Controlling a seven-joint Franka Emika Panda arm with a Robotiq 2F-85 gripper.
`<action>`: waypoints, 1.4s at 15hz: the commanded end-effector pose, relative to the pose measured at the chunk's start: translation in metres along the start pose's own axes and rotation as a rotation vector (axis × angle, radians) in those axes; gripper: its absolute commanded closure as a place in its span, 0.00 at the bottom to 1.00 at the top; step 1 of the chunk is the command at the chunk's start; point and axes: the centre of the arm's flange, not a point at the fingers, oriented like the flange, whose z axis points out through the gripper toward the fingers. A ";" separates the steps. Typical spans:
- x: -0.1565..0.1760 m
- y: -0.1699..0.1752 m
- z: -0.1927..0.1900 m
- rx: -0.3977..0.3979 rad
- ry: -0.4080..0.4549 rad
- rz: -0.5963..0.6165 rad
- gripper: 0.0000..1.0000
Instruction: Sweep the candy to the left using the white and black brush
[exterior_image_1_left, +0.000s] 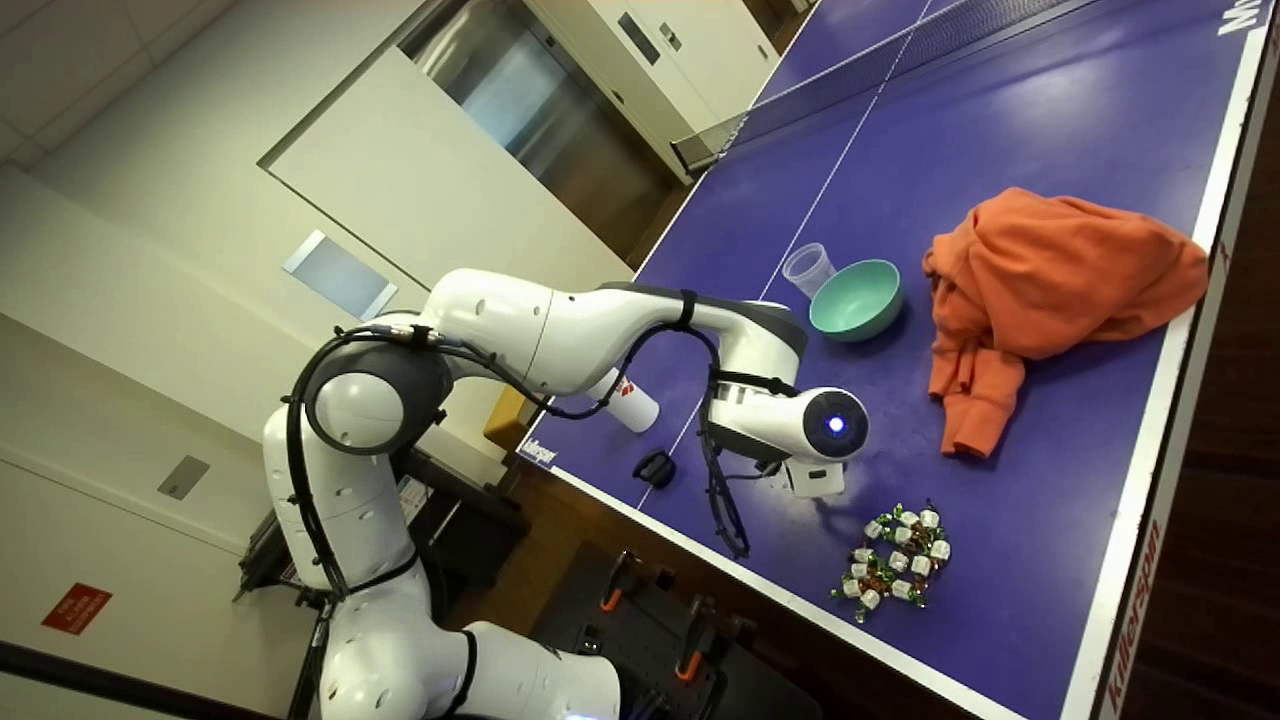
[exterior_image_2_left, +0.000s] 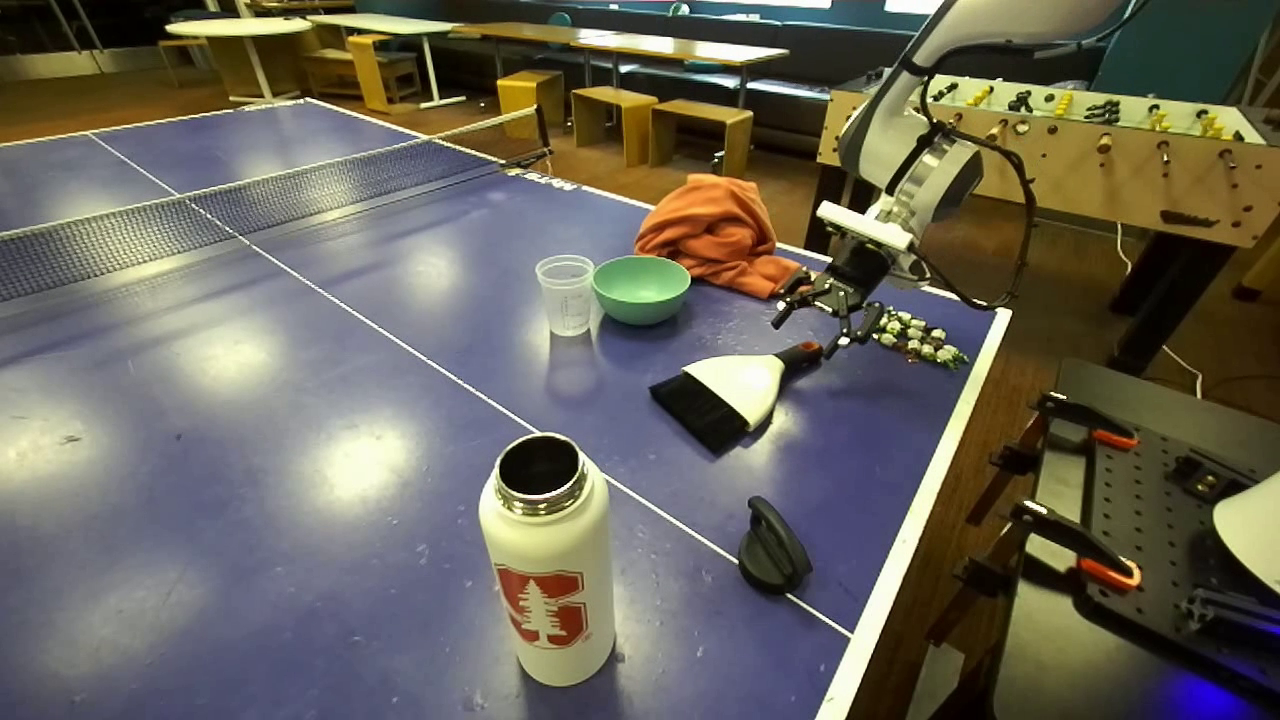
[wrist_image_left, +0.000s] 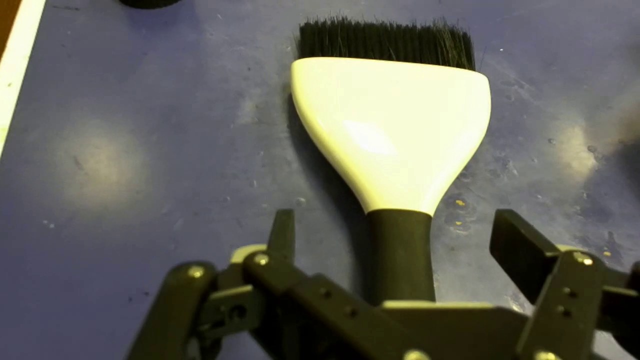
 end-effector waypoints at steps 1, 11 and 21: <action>0.014 -0.007 0.006 0.014 -0.075 -0.012 0.00; 0.019 -0.012 0.022 0.002 -0.098 0.006 0.00; 0.010 -0.035 0.042 -0.047 -0.073 0.014 0.00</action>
